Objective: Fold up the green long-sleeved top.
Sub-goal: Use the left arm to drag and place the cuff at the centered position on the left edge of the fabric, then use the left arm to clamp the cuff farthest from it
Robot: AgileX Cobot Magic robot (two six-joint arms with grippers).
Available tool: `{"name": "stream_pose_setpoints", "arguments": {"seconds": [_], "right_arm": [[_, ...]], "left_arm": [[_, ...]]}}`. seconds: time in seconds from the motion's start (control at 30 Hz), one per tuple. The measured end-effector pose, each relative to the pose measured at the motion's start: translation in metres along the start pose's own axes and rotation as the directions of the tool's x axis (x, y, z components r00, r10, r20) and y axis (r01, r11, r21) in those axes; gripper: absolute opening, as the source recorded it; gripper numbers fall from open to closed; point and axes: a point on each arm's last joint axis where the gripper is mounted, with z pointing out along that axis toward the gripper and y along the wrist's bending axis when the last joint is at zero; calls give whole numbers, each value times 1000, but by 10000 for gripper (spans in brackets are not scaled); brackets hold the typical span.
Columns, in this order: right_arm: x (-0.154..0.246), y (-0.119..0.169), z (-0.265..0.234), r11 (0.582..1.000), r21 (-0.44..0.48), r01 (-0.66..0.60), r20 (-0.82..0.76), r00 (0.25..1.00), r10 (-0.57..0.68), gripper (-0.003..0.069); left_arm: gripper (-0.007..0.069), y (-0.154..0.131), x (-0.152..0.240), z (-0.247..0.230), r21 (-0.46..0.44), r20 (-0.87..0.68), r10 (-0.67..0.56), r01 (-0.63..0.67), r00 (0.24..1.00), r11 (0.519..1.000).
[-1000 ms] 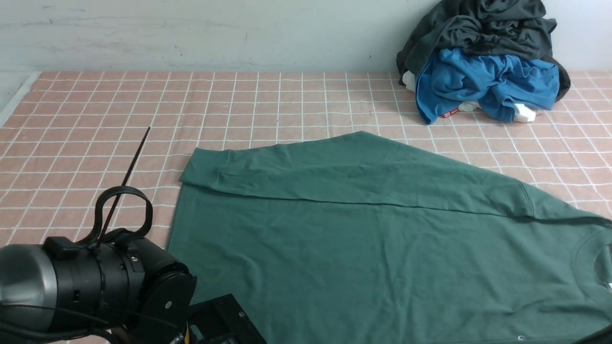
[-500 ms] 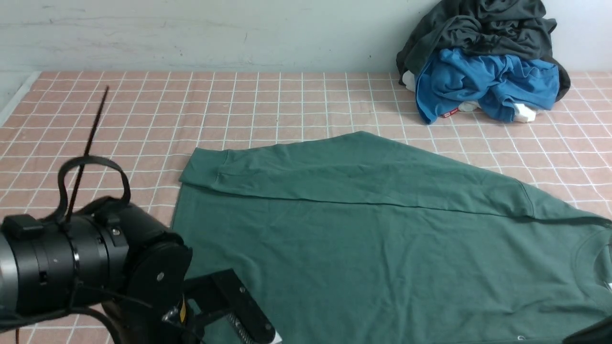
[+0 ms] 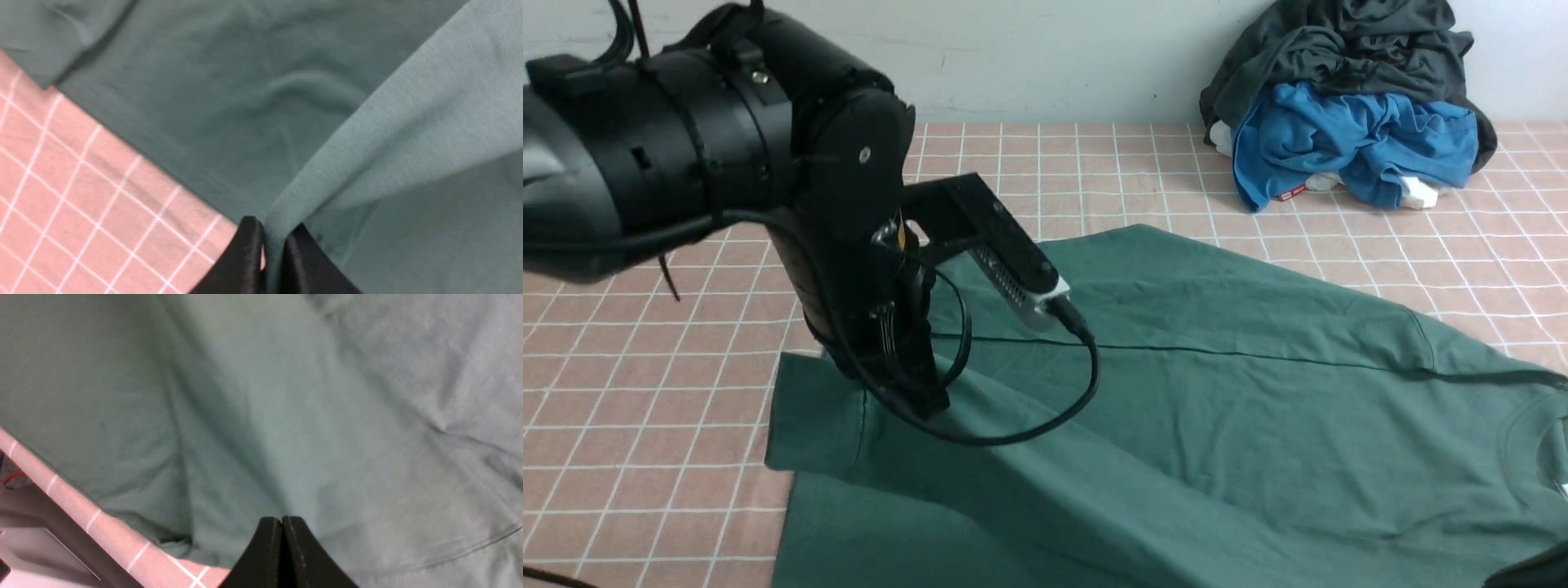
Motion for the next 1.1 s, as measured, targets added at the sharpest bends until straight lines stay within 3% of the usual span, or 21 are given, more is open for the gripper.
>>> {"name": "stream_pose_setpoints", "arguments": {"seconds": [0.17, 0.37, 0.53, 0.73, 0.9, 1.1], "right_arm": [[3, 1, 0, 998, 29, 49, -35, 998, -48, -14], [5, -7, -1, 991, 135, 3, -57, 998, 5, -14], [6, -10, -2, 986, 164, -19, -58, 998, 28, -14], [6, -10, -2, 986, 167, -21, -58, 998, 31, -14], [1, -13, -1, 981, 188, -40, -26, 999, 46, -14], [-18, -20, 6, 975, 214, -58, -52, 996, 70, -14]], "left_arm": [[31, 20, -9, 20, 11, -51, -50, 51, 997, 999], [36, 29, -15, 59, 32, -98, -62, 65, 993, 997], [77, 31, -22, 85, 16, -110, -44, 46, 993, 999], [260, 38, -24, 101, -40, -141, -134, 129, 981, 991], [443, 70, -29, 99, -43, -95, -330, 327, 939, 944], [483, 112, -27, 105, 41, -23, -514, 515, 857, 856]]}}
